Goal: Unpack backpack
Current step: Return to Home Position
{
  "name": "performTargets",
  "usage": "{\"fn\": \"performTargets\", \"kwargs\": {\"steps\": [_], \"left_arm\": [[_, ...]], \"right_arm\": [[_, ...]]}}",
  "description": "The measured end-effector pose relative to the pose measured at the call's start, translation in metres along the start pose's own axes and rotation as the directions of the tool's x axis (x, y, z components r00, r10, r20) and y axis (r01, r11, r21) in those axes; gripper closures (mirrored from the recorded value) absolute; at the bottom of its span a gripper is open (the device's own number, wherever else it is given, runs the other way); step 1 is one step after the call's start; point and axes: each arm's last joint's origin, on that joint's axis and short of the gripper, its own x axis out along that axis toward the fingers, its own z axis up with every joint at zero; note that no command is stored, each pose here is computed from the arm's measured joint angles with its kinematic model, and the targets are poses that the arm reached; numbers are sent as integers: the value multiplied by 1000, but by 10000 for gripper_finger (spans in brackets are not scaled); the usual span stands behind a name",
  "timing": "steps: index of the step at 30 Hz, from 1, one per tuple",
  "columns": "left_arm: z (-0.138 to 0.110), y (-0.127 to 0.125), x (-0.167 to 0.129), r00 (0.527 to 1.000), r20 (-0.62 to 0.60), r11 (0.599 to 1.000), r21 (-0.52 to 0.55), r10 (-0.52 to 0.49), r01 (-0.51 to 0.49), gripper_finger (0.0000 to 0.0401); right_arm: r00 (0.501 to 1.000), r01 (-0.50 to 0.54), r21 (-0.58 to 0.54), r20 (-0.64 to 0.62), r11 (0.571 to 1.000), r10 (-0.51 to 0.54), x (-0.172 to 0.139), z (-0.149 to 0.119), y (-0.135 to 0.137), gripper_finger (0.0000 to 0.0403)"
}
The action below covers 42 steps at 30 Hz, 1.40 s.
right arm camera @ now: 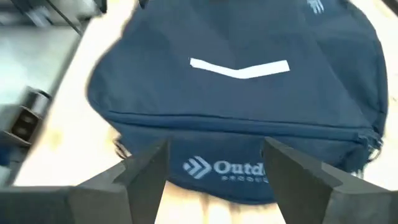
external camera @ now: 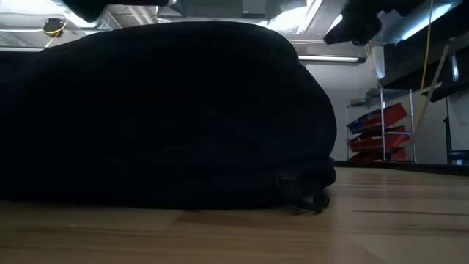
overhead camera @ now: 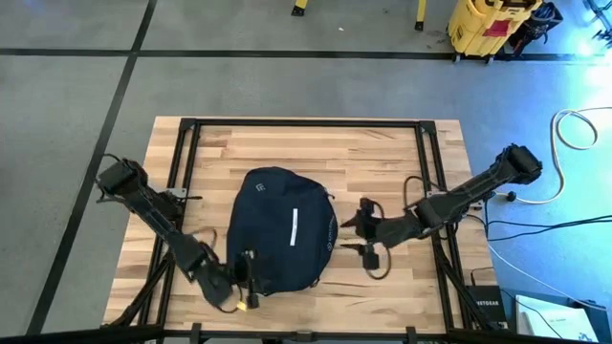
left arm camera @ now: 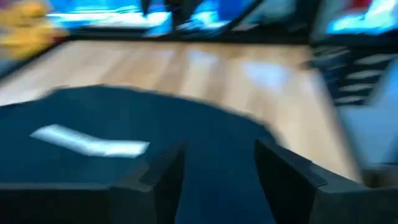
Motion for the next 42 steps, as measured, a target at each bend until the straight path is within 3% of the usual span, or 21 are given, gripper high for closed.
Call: {"fn": "performTargets", "kwargs": {"steps": [3,7,14,19,29,36,42], "left_arm": [[-1,21,-5,988,105,993,-33,-110,114,226],[-13,54,-12,973,203,992,-33,-113,122,226],[-19,105,-31,922,301,966,-5,-245,258,226],[-23,135,-45,904,350,965,-5,-243,262,226],[-49,170,-67,870,424,951,-56,-252,304,226],[-64,180,-67,889,390,958,-54,-240,283,228],[-65,185,-63,886,365,947,-33,-287,321,258]], "right_arm": [[992,-59,33,115,998,55,-12,-10,-3,165],[964,-113,74,249,991,91,-31,-23,-16,165],[903,-164,67,413,984,122,-73,-43,-40,165],[853,-152,111,517,982,73,-91,-69,-59,165],[749,-211,154,660,965,58,-82,-134,-80,166],[774,-228,110,623,968,111,-80,-143,-80,166],[776,-226,54,614,973,146,-80,-144,-79,167]]}}
